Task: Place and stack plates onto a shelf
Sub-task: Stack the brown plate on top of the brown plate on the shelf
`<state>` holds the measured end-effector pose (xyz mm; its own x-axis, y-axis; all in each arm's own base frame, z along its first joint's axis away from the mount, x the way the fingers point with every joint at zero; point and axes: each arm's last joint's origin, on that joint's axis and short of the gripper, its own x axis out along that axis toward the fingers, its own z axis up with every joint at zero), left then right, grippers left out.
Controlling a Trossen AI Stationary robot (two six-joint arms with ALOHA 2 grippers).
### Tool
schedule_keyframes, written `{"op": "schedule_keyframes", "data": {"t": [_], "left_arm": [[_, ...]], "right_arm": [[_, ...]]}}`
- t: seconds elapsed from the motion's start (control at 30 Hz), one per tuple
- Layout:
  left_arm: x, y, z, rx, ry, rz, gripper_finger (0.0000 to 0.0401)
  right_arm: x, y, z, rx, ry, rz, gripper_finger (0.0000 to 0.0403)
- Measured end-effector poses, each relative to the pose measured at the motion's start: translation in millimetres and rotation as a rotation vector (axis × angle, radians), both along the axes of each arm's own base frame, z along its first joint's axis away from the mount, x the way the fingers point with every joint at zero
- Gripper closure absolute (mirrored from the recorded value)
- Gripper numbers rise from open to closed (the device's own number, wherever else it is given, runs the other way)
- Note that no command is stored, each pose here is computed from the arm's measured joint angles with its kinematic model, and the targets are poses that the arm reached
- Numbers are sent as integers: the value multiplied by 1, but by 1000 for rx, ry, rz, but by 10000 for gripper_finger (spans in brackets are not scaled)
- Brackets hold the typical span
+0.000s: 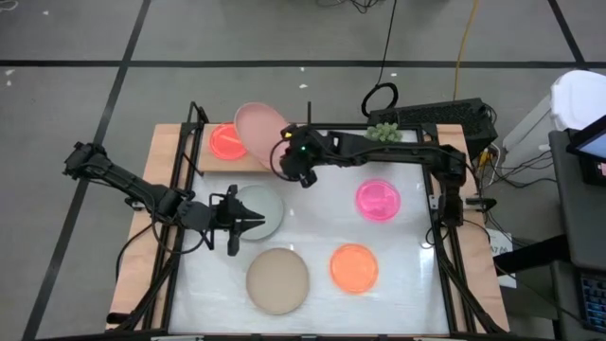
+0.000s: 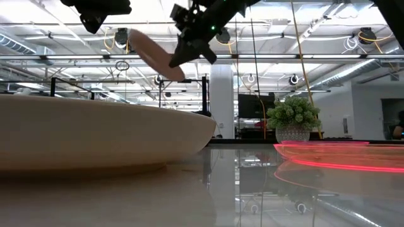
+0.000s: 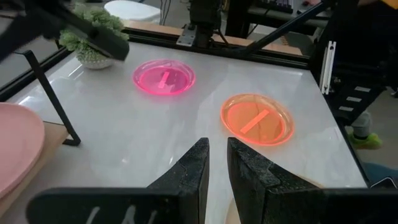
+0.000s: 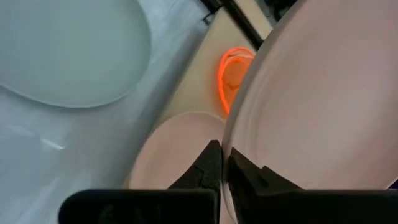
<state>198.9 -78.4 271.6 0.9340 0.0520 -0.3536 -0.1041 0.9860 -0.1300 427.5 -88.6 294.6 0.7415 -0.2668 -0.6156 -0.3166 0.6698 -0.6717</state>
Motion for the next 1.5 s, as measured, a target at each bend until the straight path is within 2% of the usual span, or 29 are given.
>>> {"op": "schedule_keyframes", "data": {"t": [0.4,0.73,1.07,1.27,1.5], "left_arm": [[0,0,0,6,2,-4,338],[0,0,0,6,2,-4,338],[0,-1,0,2,2,-4,338],[0,-1,0,3,3,-6,338],[0,-1,-1,5,7,-6,338]], "right_arm": [[8,-10,-38,77,114,-43,403],[7,-10,-41,123,130,-83,403],[4,-12,-67,156,219,-115,403],[3,-13,-70,140,224,-131,401],[3,-13,-70,129,223,-130,380]]}}
